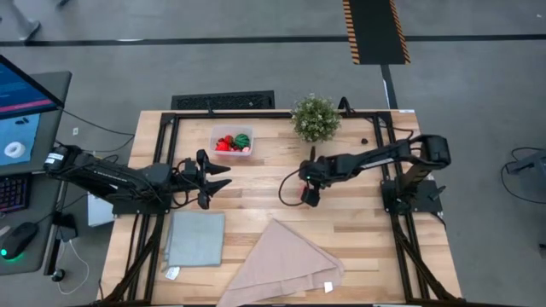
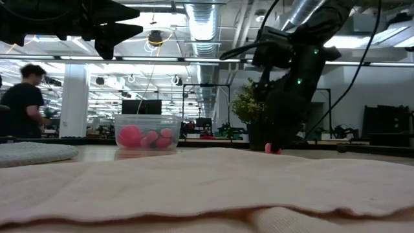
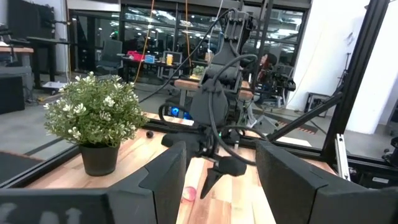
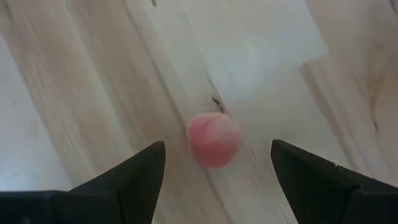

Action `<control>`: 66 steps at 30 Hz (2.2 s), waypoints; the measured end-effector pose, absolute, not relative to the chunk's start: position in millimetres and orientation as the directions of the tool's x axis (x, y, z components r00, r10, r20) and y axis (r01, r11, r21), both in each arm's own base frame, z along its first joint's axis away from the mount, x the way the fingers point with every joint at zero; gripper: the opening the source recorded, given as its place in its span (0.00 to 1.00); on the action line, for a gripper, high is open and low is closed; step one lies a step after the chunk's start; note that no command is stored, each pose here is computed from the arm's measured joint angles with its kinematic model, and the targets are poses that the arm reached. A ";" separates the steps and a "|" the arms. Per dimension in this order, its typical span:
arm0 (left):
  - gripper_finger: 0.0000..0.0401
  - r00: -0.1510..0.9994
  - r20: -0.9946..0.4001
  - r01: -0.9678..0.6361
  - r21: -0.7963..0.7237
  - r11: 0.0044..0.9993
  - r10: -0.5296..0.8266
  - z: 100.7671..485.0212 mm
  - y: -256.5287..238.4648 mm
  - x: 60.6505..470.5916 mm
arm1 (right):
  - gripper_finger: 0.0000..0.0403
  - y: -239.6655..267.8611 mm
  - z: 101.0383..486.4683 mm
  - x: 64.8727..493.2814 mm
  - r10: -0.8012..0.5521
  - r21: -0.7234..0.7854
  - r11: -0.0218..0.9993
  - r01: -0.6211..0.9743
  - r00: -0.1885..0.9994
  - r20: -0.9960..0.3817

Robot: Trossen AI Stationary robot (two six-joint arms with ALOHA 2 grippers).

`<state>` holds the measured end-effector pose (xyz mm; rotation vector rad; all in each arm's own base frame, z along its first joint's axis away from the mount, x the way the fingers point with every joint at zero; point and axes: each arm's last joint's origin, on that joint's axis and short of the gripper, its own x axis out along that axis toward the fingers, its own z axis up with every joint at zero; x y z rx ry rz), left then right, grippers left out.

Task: Pick and placing Produce into tupperware
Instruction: Put the pink peach into the transparent container, then put the blackberry into the transparent container

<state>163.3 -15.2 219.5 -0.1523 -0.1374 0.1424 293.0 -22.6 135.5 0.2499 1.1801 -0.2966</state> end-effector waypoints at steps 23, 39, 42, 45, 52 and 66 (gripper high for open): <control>0.46 0.981 0.123 -0.130 -0.164 0.978 0.151 219.2 -15.2 163.3 | 0.32 -22.7 136.6 300.1 -0.042 0.101 0.936 0.336 0.393 -0.919; 0.46 0.976 0.157 -0.121 -0.202 0.972 0.154 222.8 -15.1 162.7 | 0.25 -35.4 211.0 360.1 -0.006 0.169 0.969 0.180 0.703 -0.711; 0.46 0.964 0.192 -0.128 -0.261 0.957 0.182 226.4 -14.2 161.9 | 0.25 -47.6 230.7 377.7 0.001 0.182 0.973 0.140 0.788 -0.616; 0.46 0.958 0.212 -0.129 -0.286 0.949 0.195 228.9 -13.7 161.3 | 0.25 -67.1 240.1 390.6 0.018 0.215 0.967 0.136 0.806 -0.592; 0.46 0.955 0.228 -0.124 -0.276 0.953 0.190 234.3 -13.2 156.5 | 0.25 -120.0 253.8 446.8 0.063 0.280 0.954 0.111 0.835 -0.546; 0.46 0.963 0.244 -0.039 -0.288 0.957 0.113 237.5 -14.8 151.9 | 0.60 -181.7 255.0 490.8 0.068 0.329 0.930 0.166 0.802 -0.594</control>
